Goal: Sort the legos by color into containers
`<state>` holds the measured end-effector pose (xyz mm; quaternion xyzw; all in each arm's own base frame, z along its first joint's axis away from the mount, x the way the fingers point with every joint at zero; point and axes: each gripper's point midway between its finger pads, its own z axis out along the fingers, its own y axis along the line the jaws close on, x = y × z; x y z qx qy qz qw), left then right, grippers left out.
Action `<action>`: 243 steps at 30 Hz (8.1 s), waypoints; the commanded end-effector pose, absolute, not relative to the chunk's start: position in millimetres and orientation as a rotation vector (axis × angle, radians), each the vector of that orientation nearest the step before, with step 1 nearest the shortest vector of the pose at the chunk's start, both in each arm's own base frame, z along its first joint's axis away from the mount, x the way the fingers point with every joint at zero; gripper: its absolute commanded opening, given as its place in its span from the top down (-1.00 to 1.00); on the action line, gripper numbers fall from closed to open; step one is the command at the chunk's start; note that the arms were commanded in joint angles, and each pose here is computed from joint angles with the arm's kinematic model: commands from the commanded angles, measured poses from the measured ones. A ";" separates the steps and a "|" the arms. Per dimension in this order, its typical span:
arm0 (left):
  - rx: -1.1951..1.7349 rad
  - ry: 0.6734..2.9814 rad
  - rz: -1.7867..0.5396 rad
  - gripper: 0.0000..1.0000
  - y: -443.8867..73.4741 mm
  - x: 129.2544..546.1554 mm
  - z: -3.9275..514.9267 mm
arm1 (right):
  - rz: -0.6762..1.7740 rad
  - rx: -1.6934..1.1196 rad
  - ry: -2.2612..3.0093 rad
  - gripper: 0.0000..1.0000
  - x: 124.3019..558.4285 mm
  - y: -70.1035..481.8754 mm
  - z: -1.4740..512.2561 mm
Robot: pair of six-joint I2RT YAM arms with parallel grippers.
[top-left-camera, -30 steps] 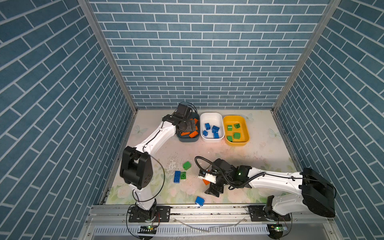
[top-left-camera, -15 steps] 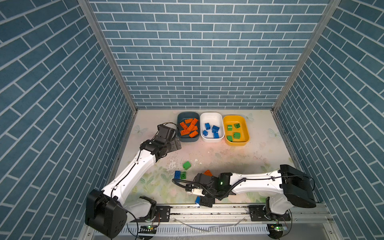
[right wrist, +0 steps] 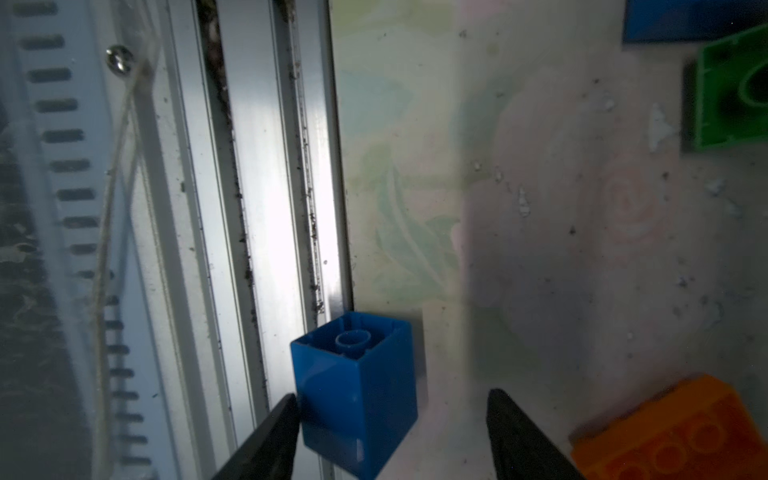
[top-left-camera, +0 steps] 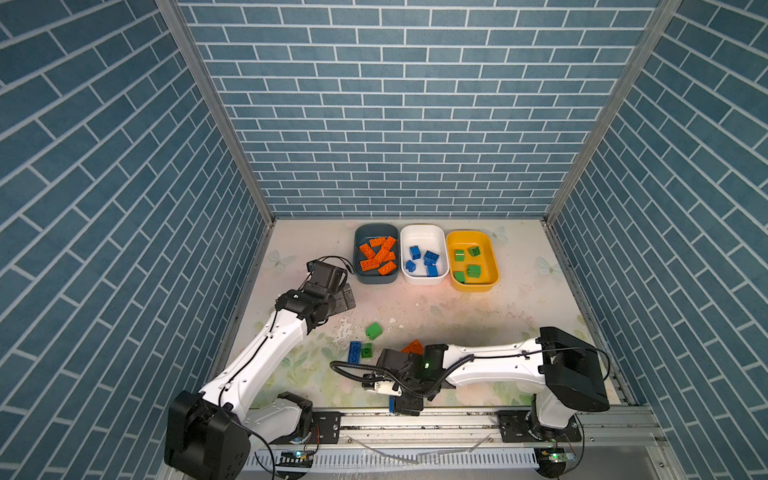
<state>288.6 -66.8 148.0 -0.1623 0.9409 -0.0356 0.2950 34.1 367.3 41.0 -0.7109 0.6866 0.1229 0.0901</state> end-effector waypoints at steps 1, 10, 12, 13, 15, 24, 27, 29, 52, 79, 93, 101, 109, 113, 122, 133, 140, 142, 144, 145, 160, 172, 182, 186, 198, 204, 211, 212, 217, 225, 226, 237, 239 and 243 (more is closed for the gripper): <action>-0.450 2.504 -0.070 -0.99 -60.3 285.4 145.6 | 0.150 -2.151 2.034 -0.32 53.2 353.4 28.4; -0.448 2.530 -0.075 -0.99 -61.5 282.1 136.8 | 0.194 -2.140 1.996 -0.02 60.1 361.7 22.2; -0.446 2.537 -0.078 -0.99 -62.2 281.3 134.9 | 0.192 -2.149 1.988 0.04 61.9 362.4 19.5; -0.445 2.542 -0.079 -0.99 -62.5 280.7 133.8 | 0.191 -2.148 1.981 0.08 63.9 364.2 19.4; -0.445 2.546 -0.082 -0.99 -63.2 280.5 132.5 | 0.200 -2.146 1.970 0.17 64.0 367.0 20.8; -0.444 2.564 -0.090 -0.99 -64.7 278.3 127.1 | 0.173 -2.010 1.974 0.29 96.8 363.7 42.8; -0.445 2.563 -0.093 -0.99 -65.4 279.3 126.5 | 0.073 -1.883 1.995 0.30 125.9 359.3 49.8; -0.444 2.566 -0.093 -0.99 -65.8 279.6 125.7 | 0.099 -1.810 2.014 0.30 135.3 360.6 58.6; -0.451 2.613 -0.081 -0.99 -64.8 270.8 107.1 | 0.326 -1.754 2.100 -0.25 135.1 384.9 46.2; -0.463 2.657 -0.181 -0.99 -76.8 261.2 97.3 | 0.332 -1.566 2.140 0.28 154.9 396.1 38.9; -0.344 2.662 -0.276 -0.99 -109.2 268.7 98.8 | 0.537 -1.107 1.976 0.47 270.4 350.2 154.0; -0.119 2.746 -0.318 -0.99 -144.1 262.5 83.7 | 0.482 -0.865 2.051 0.45 388.9 337.8 157.8; 0.148 2.817 -0.317 -0.99 -171.4 245.0 70.9 | 0.177 -0.637 2.105 0.23 468.3 319.0 157.0; 0.182 2.843 -0.266 -0.99 -171.4 245.3 66.7 | 0.222 -0.680 2.100 -0.40 462.8 327.1 162.4; -0.246 2.692 -0.085 -0.99 -107.8 254.2 100.4 | 0.777 -1.450 1.775 -0.62 305.3 389.3 137.9; -0.697 2.698 -0.076 -0.99 -40.3 214.1 89.3 | 0.754 -2.136 1.404 -0.63 217.2 437.7 76.7; -0.724 2.708 -0.050 -0.99 -37.1 209.5 83.8 | 0.774 -2.244 1.336 -0.59 207.9 457.3 61.8; -0.724 2.710 -0.047 -0.99 -37.1 209.7 83.1 | 0.775 -2.264 1.341 -0.56 206.7 458.1 56.9; -0.723 2.715 -0.048 -0.99 -37.7 209.8 82.3 | 0.770 -2.286 1.347 -0.48 205.2 458.1 51.4; -0.725 2.715 -0.048 -0.99 -37.7 209.8 82.1 | 0.772 -2.294 1.347 -0.44 203.6 458.4 49.3; -0.545 2.686 -0.058 -0.99 -61.7 223.2 95.8 | 0.808 -1.970 1.425 0.38 228.1 447.4 106.7; 0.194 2.700 -0.215 -0.99 -213.0 230.6 104.0 | 0.353 -0.457 2.063 0.34 422.2 189.7 173.0; 0.904 2.808 -0.060 -0.99 -302.3 174.2 43.7 | 0.202 -0.095 2.300 -0.39 454.4 123.5 153.6; 0.943 2.828 -0.012 -0.99 -309.0 172.7 24.2 | 0.238 -0.065 2.288 -0.98 452.9 125.5 155.3; 0.889 2.877 -0.054 -0.55 -304.5 176.0 1.6 | 0.290 -0.036 2.277 -0.98 428.6 123.7 164.8; 0.884 2.852 -0.015 -0.28 -292.8 185.3 16.8 | 0.308 -0.025 2.271 -0.98 416.6 121.8 169.4; 0.584 2.724 -0.193 -0.26 -260.9 258.0 91.1 | 0.343 0.027 2.219 -0.98 405.8 118.2 179.1; 0.530 2.695 -0.210 -0.27 -253.8 273.8 100.6 | 0.345 0.045 2.211 -0.98 405.0 117.0 180.3; 0.244 2.584 -0.142 -0.28 -209.5 362.0 133.0 | 0.398 0.092 2.178 -0.98 401.6 118.2 187.7; 0.025 2.573 -0.112 -0.29 -179.5 463.5 129.3 | 0.442 0.040 2.201 -0.98 390.5 125.0 192.1; 0.024 2.580 -0.105 -0.29 -179.0 471.2 126.8 | 0.438 0.040 2.204 -0.98 389.2 124.3 191.7; 0.130 2.621 -0.126 -0.99 -213.5 470.3 144.6 | 0.392 0.046 2.212 -0.99 375.5 114.7 187.6; 0.167 2.622 -0.106 -0.99 -218.2 445.2 150.5 | 0.382 0.050 2.222 -0.98 373.9 113.2 185.3; 0.286 2.650 -0.172 -0.99 -241.0 378.9 148.1 | 0.372 0.058 2.229 -0.98 374.7 111.8 179.8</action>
